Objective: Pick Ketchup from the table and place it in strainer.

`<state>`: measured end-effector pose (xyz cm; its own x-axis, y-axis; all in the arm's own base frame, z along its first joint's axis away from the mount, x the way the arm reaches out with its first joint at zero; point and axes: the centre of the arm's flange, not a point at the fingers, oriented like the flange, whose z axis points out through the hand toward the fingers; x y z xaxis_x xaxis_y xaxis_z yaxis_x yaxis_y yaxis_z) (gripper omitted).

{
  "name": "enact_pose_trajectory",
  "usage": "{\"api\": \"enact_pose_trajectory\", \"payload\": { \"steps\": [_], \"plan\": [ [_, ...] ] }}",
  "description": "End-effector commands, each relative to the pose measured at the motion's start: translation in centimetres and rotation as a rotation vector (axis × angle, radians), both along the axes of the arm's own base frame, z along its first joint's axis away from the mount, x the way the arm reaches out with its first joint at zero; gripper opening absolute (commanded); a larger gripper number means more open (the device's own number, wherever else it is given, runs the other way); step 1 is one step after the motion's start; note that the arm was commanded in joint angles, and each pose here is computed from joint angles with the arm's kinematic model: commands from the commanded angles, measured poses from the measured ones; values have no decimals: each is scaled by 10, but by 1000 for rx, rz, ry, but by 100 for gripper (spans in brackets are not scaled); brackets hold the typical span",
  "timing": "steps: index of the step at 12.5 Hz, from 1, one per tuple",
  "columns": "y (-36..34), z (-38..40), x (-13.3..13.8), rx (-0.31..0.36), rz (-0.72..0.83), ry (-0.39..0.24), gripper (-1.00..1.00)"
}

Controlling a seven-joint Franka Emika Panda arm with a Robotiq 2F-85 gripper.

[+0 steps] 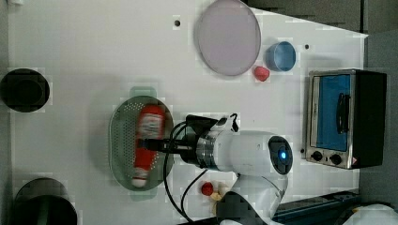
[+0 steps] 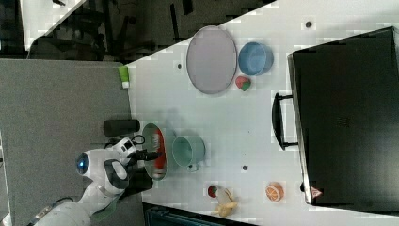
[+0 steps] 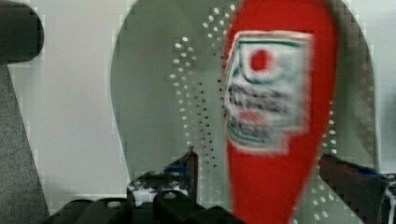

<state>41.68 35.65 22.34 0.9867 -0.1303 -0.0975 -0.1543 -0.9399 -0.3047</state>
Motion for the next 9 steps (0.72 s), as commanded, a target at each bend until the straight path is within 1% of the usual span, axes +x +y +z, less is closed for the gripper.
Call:
{"api": "enact_pose_trajectory", "payload": {
  "steps": [1, 3, 5, 9],
  "plan": [
    [6, 42, 13, 29, -67, -87, 100],
    [-13, 65, 30, 13, -123, -116, 100],
    [-46, 93, 49, -30, -175, -147, 100],
    [-154, 154, 89, -176, -355, -145, 100]
  ]
}}
